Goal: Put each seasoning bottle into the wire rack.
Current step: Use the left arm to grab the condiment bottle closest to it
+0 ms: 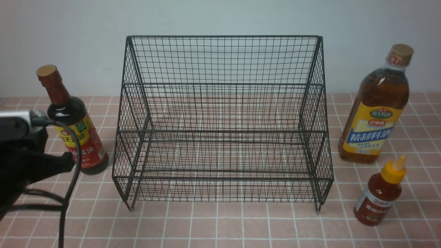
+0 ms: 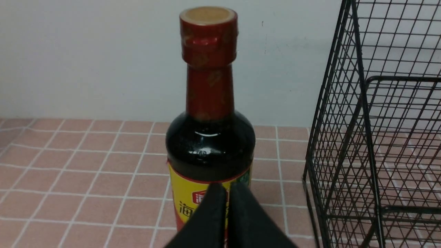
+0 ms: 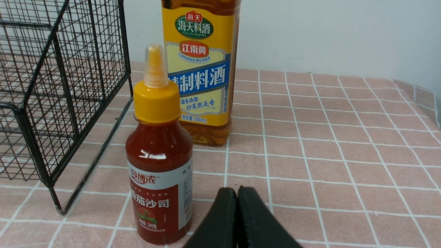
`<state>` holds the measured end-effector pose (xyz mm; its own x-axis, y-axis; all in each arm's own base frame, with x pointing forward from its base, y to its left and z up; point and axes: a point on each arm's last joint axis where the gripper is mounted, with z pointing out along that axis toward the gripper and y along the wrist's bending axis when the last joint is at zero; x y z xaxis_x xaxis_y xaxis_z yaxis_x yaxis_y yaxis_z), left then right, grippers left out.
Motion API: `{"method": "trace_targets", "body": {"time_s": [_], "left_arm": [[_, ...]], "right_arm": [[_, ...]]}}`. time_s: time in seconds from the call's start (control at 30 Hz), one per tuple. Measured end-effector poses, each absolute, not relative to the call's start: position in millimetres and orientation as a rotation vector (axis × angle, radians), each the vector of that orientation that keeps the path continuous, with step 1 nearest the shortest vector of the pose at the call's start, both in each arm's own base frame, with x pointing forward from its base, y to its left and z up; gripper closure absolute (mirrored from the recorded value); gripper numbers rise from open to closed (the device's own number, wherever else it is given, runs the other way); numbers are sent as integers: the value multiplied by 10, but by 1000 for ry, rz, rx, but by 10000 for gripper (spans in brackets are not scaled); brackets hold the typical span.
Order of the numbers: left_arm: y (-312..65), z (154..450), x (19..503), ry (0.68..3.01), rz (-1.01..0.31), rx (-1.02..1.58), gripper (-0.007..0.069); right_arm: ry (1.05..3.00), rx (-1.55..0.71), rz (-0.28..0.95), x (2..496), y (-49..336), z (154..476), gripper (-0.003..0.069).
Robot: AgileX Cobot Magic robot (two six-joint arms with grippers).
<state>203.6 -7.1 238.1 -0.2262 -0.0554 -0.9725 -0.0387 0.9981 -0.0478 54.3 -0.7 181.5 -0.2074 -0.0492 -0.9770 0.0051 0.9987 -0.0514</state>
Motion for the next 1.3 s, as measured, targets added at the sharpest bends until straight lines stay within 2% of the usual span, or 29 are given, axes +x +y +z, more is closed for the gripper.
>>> {"method": "trace_targets", "body": {"time_s": [0.17, 0.47, 0.63, 0.9, 1.03, 1.13, 1.3], "left_arm": [[-76, 2416, 2070, 1798, -12, -60, 628], [94, 2568, 2186, 1688, 91, -115, 603], [89, 2655, 2336, 1689, 90, -103, 521], [78, 2672, 2503, 1718, 51, -131, 260], [77, 2642, 2597, 1735, 50, -133, 180], [75, 2613, 2677, 1750, 47, -138, 148], [74, 2540, 2782, 1777, 30, -161, 135]], "right_arm": [[1779, -33, -49, 543, -7, 1815, 673], [1779, -33, -49, 543, -7, 1815, 673], [1779, -33, -49, 543, -7, 1815, 673], [1779, -33, -49, 543, -7, 1815, 673], [1779, -33, -49, 543, -7, 1815, 673], [1779, -33, -49, 543, -7, 1815, 673], [1779, -33, -49, 543, -7, 1815, 673]]}}
